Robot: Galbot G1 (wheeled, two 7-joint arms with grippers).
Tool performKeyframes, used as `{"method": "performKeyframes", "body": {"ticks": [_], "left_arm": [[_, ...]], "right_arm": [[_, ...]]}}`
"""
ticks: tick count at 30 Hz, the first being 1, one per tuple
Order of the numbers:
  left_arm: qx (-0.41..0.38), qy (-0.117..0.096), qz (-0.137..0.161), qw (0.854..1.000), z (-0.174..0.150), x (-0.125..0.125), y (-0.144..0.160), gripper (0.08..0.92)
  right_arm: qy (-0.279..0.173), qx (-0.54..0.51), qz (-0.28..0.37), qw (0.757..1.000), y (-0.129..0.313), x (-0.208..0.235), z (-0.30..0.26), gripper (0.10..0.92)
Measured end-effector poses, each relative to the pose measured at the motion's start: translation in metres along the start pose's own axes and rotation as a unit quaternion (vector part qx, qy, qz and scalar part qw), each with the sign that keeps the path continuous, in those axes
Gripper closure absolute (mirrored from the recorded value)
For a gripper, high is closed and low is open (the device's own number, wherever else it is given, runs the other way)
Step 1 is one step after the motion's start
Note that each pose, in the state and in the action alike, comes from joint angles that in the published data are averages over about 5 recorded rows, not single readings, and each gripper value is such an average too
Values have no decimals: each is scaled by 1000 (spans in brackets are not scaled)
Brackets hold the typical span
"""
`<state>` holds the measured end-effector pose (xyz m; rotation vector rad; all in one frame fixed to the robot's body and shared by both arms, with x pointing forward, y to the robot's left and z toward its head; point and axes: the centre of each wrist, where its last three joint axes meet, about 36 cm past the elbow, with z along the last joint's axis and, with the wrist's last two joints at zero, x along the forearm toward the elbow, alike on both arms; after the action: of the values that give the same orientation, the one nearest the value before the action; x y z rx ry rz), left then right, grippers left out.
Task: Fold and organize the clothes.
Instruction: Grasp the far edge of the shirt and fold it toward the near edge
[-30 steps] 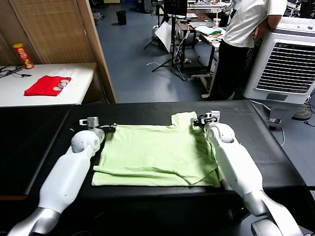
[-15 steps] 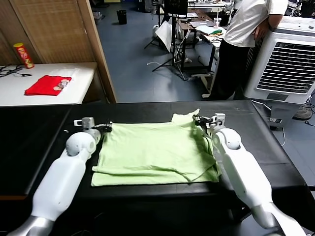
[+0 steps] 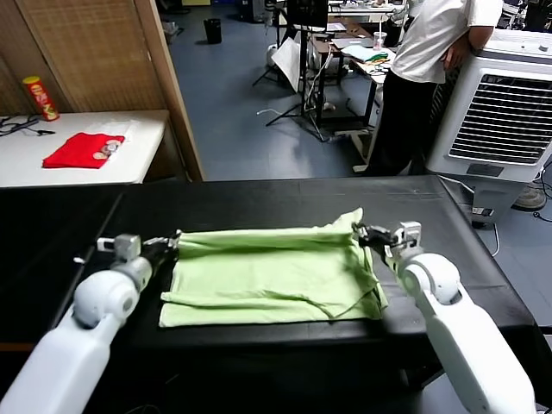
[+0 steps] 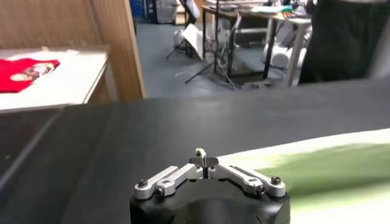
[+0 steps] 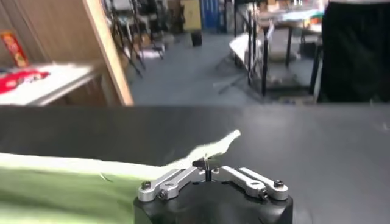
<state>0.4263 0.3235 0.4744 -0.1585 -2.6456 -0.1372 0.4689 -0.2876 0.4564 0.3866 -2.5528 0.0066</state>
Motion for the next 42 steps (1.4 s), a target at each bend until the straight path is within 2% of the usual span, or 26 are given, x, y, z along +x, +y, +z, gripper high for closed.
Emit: {"method": "performKeyframes", "body": {"ticks": [11, 23, 26, 29, 32, 34, 38, 42], "left_arm": [[-30, 36, -9, 999, 30, 29, -10, 870], [-34, 57, -13, 998, 44, 41, -17, 870], [-31, 59, -15, 998, 44, 45, -19, 870], [-30, 66, -17, 997, 43, 50, -22, 870], [-28, 68, -20, 997, 43, 56, -26, 864], [-28, 64, -24, 997, 42, 61, -28, 821], [-32, 58, -31, 997, 40, 70, -30, 626], [-29, 49, -36, 998, 36, 75, -27, 392]], "right_arm": [[34, 23, 7, 999, 15, 32, 26, 893], [40, 27, 2, 999, 24, 43, 36, 894], [39, 32, -2, 999, 24, 47, 36, 867], [37, 40, -7, 998, 24, 52, 36, 755], [34, 46, -8, 998, 25, 59, 34, 588], [30, 48, -8, 998, 25, 64, 33, 471], [18, 47, -7, 999, 24, 74, 27, 289], [-10, 42, 12, 999, 20, 77, 19, 230]]}}
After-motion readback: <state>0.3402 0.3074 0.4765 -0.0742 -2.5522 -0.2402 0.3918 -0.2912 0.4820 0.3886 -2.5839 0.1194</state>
